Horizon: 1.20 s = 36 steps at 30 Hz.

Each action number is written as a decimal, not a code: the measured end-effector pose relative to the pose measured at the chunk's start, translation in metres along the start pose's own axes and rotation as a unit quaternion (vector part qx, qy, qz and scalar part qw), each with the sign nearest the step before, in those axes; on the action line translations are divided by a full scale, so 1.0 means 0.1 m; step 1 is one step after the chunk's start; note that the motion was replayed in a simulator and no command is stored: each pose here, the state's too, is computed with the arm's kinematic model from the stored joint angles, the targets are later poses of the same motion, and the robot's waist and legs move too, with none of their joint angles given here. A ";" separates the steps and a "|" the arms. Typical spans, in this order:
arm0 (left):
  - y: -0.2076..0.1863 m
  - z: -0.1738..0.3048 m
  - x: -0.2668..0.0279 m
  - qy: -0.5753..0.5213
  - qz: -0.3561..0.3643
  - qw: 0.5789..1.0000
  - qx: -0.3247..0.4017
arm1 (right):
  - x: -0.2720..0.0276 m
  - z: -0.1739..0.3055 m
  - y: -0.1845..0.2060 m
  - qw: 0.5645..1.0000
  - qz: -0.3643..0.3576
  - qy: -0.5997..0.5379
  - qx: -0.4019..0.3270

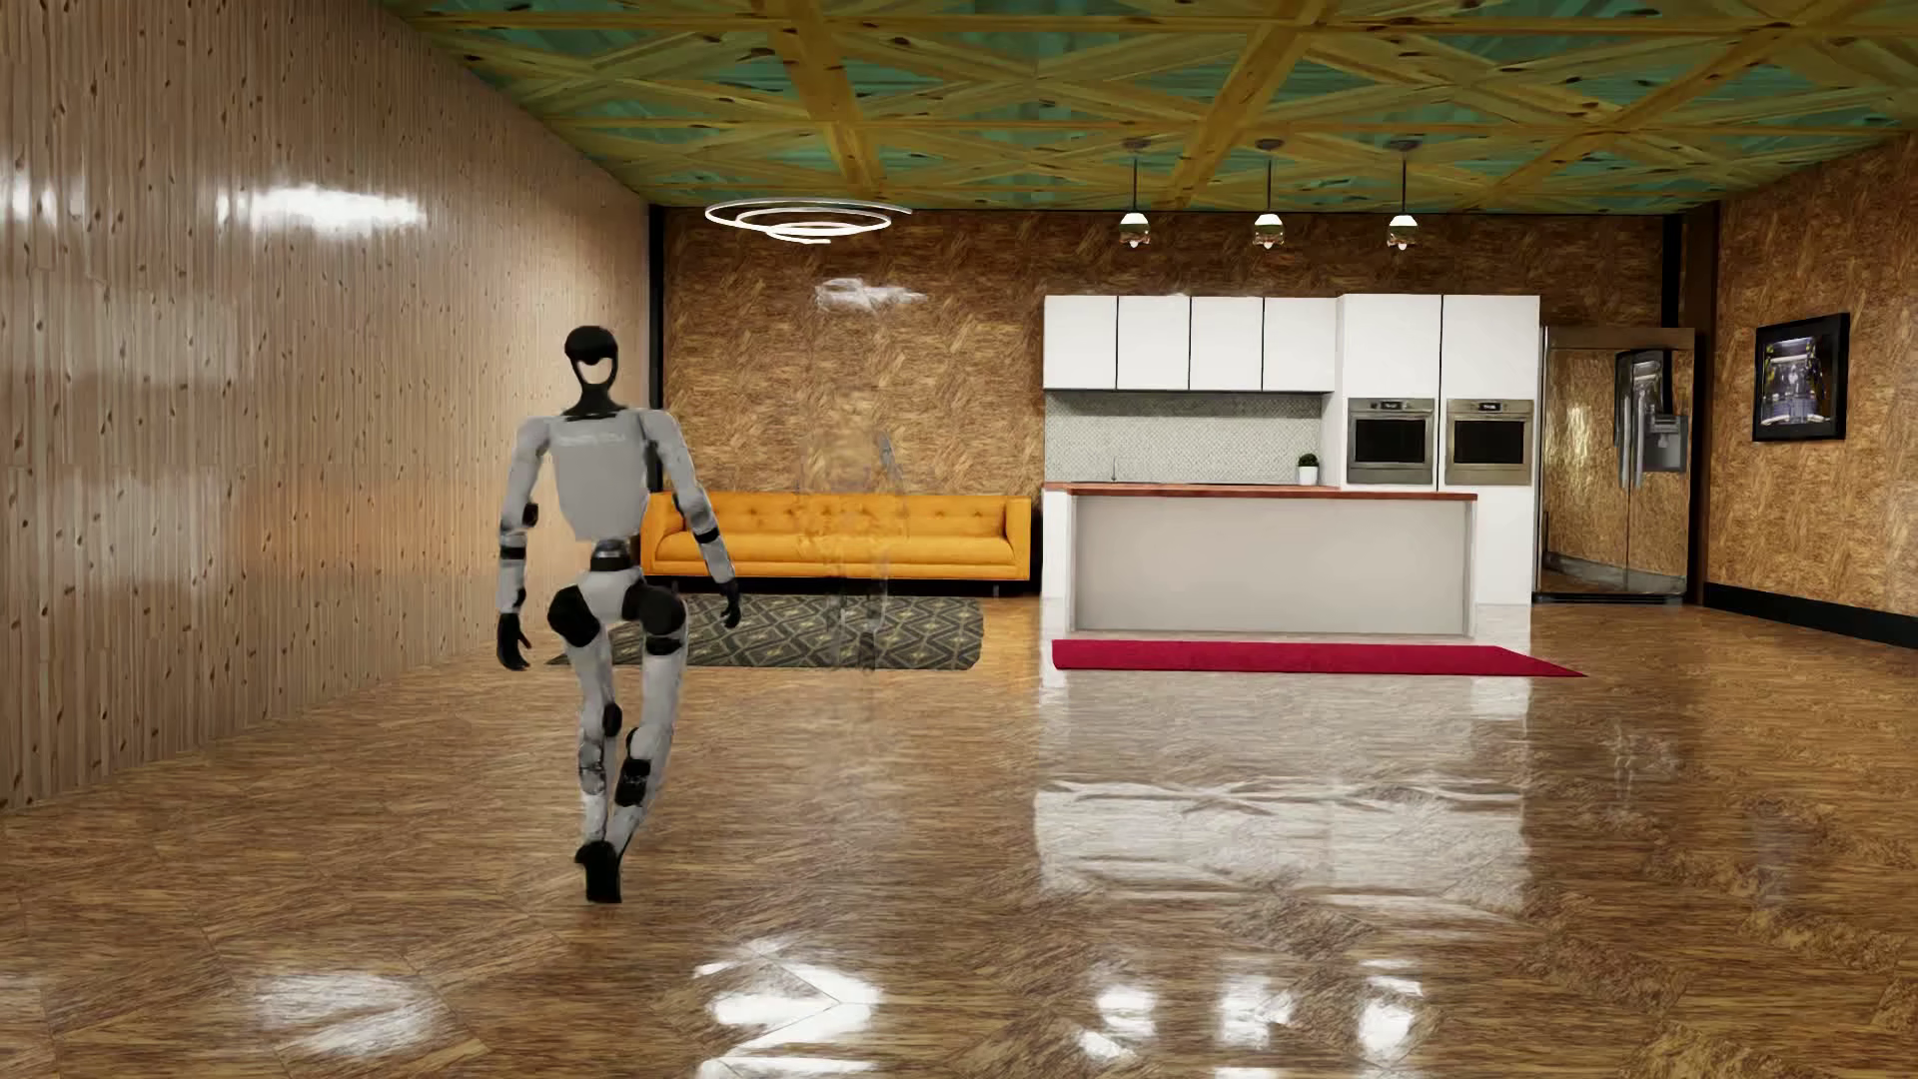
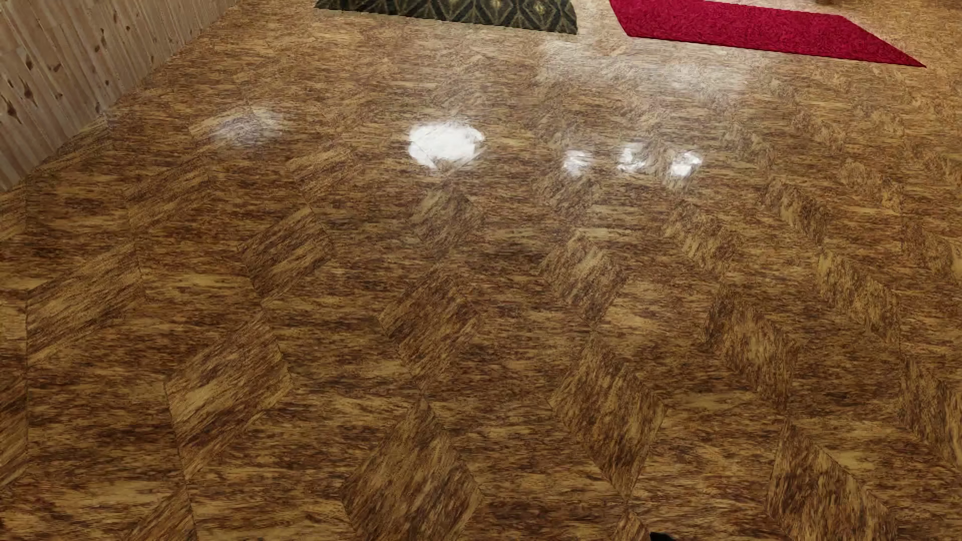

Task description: Walk forward

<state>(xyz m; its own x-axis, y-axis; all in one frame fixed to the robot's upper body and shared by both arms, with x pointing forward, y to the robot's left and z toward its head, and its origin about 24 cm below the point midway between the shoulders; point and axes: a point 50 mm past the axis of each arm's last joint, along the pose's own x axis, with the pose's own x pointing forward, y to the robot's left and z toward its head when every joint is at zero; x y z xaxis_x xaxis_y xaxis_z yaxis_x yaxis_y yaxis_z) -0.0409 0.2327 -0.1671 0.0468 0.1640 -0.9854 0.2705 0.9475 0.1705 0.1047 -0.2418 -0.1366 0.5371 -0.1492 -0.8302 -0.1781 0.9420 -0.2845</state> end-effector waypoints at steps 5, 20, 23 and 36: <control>0.17 0.59 0.01 -0.094 0.019 0.995 0.014 | -0.16 -0.48 0.34 0.994 0.062 0.074 -0.047; 0.33 1.06 -0.06 -0.170 0.038 0.984 0.025 | -0.39 -0.94 0.49 0.982 0.095 0.148 -0.069; 0.21 0.77 -0.01 -0.123 0.021 0.992 0.035 | -0.23 -0.63 0.29 0.991 0.065 0.096 -0.067; -0.01 0.34 0.01 -0.062 -0.007 0.997 0.045 | -0.05 -0.14 0.18 0.996 0.047 0.018 -0.069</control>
<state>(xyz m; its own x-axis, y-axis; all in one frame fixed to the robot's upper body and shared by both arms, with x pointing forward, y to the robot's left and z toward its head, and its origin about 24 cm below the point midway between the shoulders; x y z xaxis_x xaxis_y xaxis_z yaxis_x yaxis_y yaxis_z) -0.0082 0.2228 -0.1680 0.1600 0.1102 -0.9809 0.3565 0.9202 0.1616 0.0877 -0.2285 -0.1441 0.4835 -0.0753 -0.8721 -0.3393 0.9023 -0.2660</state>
